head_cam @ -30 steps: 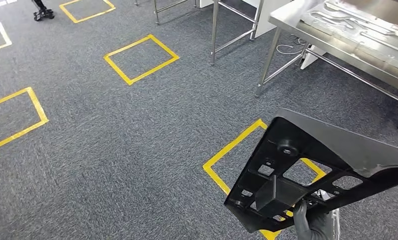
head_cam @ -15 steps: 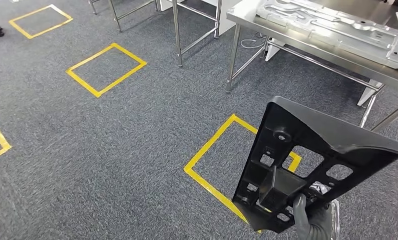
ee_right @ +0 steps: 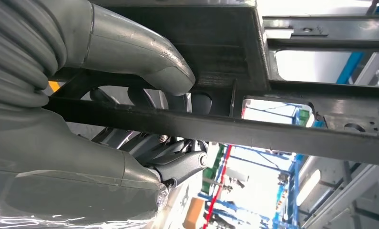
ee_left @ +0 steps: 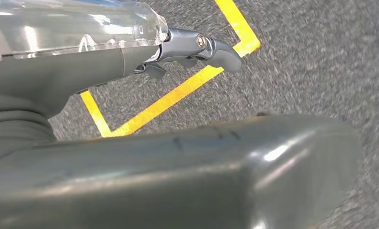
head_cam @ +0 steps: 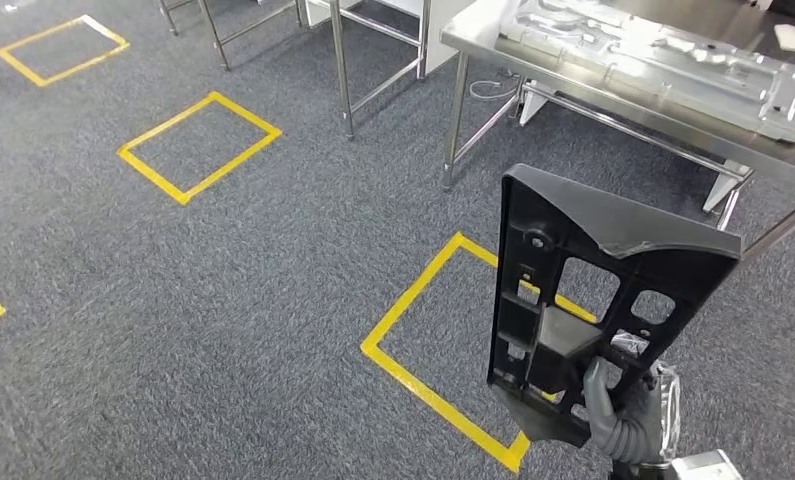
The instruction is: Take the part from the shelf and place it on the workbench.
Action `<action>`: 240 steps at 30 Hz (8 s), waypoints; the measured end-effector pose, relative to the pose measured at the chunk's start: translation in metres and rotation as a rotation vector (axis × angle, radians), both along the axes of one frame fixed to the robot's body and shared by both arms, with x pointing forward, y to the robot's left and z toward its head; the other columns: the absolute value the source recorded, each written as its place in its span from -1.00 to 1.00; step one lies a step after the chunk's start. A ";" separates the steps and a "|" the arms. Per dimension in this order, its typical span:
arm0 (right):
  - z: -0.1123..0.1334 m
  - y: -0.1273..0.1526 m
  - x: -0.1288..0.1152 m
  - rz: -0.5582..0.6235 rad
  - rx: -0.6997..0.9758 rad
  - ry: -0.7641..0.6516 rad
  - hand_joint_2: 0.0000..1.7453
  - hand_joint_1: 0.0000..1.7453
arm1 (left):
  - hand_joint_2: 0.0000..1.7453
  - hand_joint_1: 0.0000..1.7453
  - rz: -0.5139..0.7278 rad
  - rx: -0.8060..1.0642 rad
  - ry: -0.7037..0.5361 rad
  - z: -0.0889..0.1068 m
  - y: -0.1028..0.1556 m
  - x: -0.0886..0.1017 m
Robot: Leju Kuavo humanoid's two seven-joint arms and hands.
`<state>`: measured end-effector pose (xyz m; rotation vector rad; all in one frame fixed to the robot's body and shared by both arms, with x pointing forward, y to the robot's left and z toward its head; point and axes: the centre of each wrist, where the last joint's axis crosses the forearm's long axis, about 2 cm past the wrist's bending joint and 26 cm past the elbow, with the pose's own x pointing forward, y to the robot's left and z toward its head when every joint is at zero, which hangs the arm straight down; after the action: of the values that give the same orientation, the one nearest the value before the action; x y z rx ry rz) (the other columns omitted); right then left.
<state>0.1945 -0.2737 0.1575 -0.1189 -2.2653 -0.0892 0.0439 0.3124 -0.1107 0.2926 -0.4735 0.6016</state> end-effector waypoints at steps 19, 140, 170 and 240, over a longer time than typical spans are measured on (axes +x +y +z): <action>0.024 0.003 0.013 -0.061 -0.097 -0.035 1.00 1.00 | -1.00 -1.00 -0.074 -0.008 0.001 0.001 0.008 0.002; 0.195 -0.017 0.192 -0.070 -0.560 -0.030 1.00 1.00 | -1.00 -1.00 -0.061 -0.059 -0.016 0.000 0.000 -0.002; 0.199 0.052 0.265 -0.630 -1.316 0.039 1.00 1.00 | -1.00 -1.00 -0.173 -0.054 -0.020 0.001 0.011 0.007; 0.102 0.144 0.265 -0.467 -1.701 0.069 1.00 -1.00 | -1.00 -1.00 0.093 0.011 0.047 0.001 0.012 0.001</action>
<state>0.4593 -0.1300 0.2596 -1.4416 -1.5732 1.5378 0.0452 0.3245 -0.1098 0.3398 -0.4201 0.6816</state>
